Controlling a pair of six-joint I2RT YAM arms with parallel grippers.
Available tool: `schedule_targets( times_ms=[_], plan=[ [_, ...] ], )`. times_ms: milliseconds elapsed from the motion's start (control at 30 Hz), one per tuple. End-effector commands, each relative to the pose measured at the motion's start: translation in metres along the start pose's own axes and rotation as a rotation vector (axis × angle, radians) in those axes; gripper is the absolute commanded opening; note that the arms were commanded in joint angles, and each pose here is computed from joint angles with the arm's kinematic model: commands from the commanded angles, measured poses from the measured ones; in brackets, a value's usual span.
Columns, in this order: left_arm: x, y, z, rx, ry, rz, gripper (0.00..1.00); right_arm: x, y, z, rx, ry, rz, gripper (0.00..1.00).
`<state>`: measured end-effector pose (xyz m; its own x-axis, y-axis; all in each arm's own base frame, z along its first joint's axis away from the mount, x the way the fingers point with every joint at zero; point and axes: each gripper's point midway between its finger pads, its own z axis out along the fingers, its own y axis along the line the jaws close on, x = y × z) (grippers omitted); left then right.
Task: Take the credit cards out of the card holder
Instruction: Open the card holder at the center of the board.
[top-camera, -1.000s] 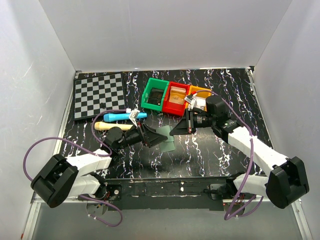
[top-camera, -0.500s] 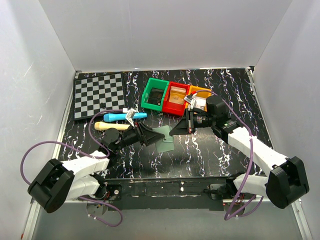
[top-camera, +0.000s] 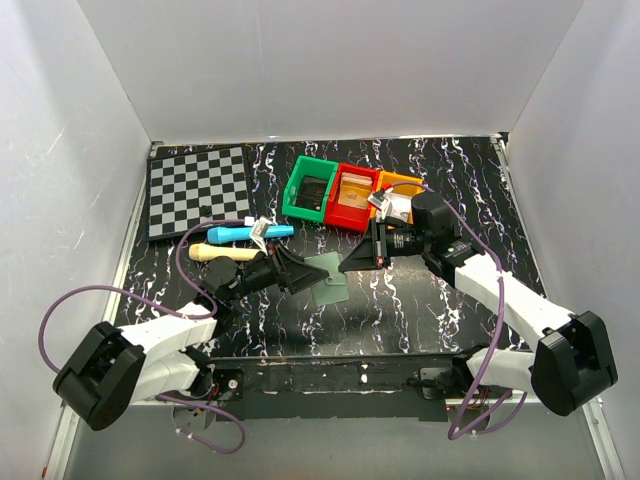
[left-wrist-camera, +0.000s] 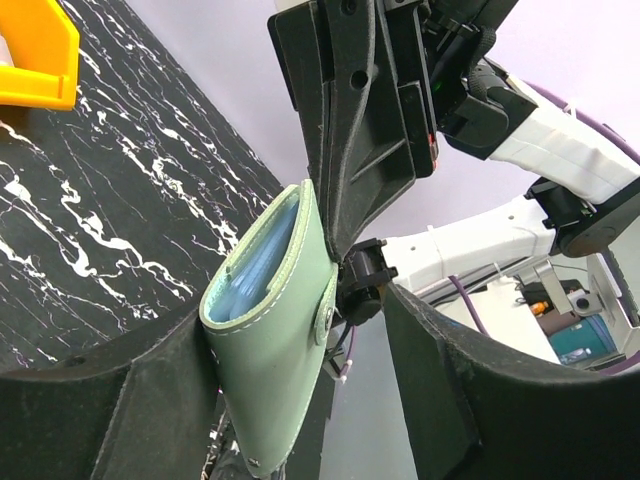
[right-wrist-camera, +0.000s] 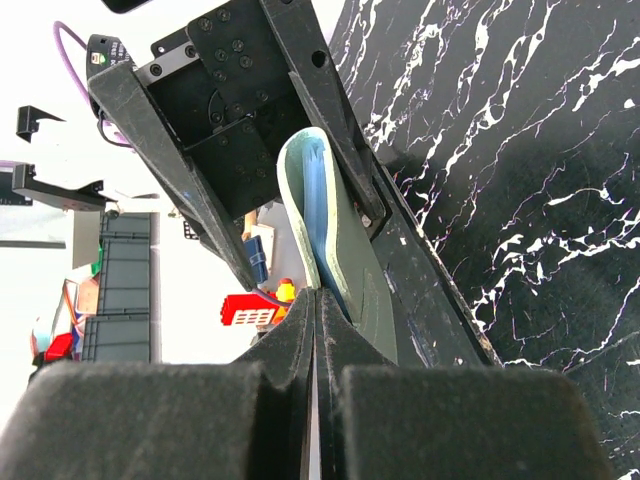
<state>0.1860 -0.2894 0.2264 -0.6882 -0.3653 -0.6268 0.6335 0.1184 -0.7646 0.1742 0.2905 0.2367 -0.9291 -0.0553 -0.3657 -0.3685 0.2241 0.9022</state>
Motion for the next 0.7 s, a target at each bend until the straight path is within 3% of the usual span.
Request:
schedule_targets(
  times_ms=[0, 167, 367, 467, 567, 667],
  plan=[
    [-0.006, -0.010, -0.002, 0.033, -0.009, 0.034, 0.59, -0.004, 0.006, 0.001, -0.032, -0.003, -0.033, 0.01],
    [-0.005, -0.013, -0.002, 0.051, -0.003, 0.034, 0.38, -0.005, 0.003, 0.001, -0.027, -0.005, -0.031, 0.01],
    [-0.005, -0.015, -0.004, 0.059, -0.006, 0.037, 0.23, -0.005, -0.002, 0.001, -0.020, -0.006, -0.024, 0.01],
    [-0.004, -0.014, -0.003, 0.057, -0.001, 0.031, 0.00, -0.006, -0.001, 0.000, -0.014, -0.007, -0.039, 0.01],
    [-0.004, -0.009, 0.000, 0.016, 0.018, -0.002, 0.00, -0.008, -0.004, -0.004, 0.061, -0.012, -0.055, 0.03],
    [-0.005, -0.002, 0.005, -0.042, 0.053, -0.015, 0.00, -0.011, -0.012, -0.015, 0.203, -0.028, -0.094, 0.37]
  ],
)
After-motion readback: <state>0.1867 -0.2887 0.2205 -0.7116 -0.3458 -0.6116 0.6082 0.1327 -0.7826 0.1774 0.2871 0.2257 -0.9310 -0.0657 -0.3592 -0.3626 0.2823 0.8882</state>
